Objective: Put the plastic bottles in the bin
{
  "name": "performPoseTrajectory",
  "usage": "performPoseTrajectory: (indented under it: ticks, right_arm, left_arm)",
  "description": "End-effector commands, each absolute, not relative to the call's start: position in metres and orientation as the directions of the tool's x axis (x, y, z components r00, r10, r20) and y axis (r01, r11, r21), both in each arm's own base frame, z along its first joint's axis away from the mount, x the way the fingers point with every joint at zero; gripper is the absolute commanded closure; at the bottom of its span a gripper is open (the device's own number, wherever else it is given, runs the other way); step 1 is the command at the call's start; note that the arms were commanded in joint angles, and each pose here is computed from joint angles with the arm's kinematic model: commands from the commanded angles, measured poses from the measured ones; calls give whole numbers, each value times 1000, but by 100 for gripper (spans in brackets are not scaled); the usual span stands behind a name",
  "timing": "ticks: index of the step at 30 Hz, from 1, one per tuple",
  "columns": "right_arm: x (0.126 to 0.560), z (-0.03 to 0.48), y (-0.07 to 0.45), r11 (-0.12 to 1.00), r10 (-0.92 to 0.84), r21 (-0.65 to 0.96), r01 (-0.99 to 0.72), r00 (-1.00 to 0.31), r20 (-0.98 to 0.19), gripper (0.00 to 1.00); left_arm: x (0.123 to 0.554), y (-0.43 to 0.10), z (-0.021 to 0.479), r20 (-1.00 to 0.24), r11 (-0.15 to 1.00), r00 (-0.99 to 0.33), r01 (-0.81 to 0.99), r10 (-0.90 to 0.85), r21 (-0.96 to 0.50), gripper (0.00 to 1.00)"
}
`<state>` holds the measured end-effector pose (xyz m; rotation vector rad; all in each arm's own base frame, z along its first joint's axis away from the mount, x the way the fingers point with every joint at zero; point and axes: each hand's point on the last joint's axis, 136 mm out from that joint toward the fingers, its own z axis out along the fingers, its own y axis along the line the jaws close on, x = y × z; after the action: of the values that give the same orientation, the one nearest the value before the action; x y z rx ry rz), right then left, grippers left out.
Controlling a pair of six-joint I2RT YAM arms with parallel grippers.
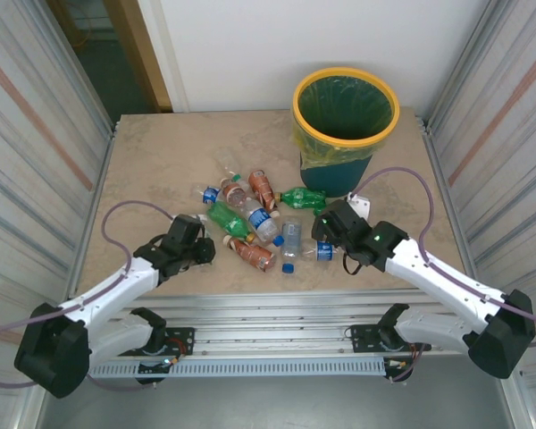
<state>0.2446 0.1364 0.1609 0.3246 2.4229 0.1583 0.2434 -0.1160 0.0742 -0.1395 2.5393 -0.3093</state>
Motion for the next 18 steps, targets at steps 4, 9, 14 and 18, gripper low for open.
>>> performPoseTrajectory:
  ticks: [4, 9, 14, 18]
  right_arm:
    - [256, 178, 151, 952, 301, 237, 192, -711, -635, 2]
    - [259, 183, 165, 959, 276, 232, 162, -718, -639, 2]
    - [261, 195, 182, 962, 252, 250, 112, -721, -645, 2]
    - [262, 205, 200, 948, 252, 315, 55, -734, -631, 2]
  left_arm:
    - [253, -119, 130, -642, 963, -755, 53, -133, -263, 76]
    - [256, -131, 162, -699, 943, -706, 144, -114, -299, 77]
    - [259, -150, 191, -758, 901, -644, 264, -102, -345, 79]
    - [257, -165, 215, -806, 852, -585, 375, -89, -366, 79]
